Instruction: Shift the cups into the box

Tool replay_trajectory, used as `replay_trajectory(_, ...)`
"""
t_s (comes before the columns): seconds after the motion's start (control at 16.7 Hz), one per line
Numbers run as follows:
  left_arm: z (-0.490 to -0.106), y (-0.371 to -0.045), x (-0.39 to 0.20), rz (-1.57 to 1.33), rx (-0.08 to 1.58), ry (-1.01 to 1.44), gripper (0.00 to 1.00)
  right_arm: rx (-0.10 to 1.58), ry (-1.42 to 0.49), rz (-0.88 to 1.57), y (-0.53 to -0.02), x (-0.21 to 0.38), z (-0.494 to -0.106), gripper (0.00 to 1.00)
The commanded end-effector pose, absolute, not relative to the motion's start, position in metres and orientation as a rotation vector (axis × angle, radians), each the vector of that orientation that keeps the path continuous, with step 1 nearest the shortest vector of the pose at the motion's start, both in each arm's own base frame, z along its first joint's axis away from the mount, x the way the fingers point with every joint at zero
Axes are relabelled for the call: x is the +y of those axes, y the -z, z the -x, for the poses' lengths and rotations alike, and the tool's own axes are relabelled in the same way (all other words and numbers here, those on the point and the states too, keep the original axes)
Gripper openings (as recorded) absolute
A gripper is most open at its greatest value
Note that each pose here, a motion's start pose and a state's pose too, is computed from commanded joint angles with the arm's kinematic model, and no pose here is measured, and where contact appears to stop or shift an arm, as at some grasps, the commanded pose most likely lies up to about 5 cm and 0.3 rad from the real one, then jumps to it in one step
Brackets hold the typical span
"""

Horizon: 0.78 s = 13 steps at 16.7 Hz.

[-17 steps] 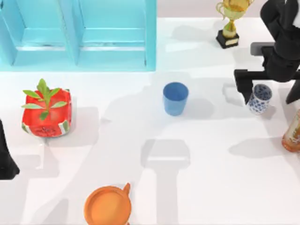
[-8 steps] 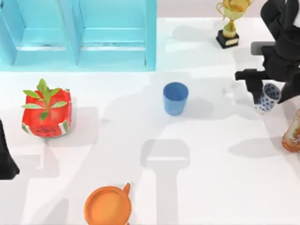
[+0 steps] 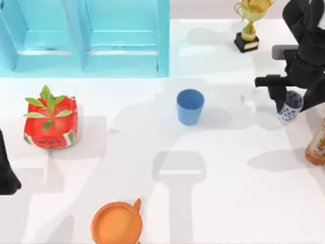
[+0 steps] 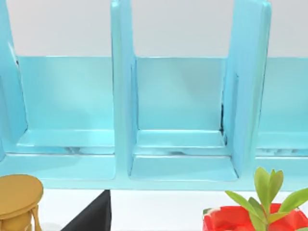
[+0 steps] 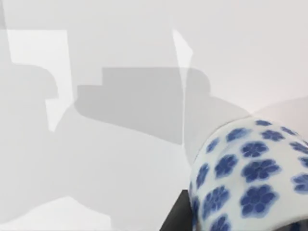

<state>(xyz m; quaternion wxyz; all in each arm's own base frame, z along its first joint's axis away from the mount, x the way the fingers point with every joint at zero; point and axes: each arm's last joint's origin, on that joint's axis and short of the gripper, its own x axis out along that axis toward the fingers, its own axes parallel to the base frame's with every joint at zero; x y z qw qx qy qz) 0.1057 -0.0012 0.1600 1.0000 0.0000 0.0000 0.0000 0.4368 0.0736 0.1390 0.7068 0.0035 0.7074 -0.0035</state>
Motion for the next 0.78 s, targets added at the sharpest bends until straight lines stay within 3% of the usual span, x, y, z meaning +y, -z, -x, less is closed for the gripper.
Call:
replay_trajectory(0.48,-0.106,-0.16,-0.001,0.0,0.0,0.0,1.0,1.573,0.006,-0.005,-0.14,0.076,-0.437,0.0)
replay_trajectory(0.78,-0.106,-0.16,-0.001,0.0,0.0,0.0,1.0,1.551,-0.019,0.006,-0.173,0.076,-0.44,0.0)
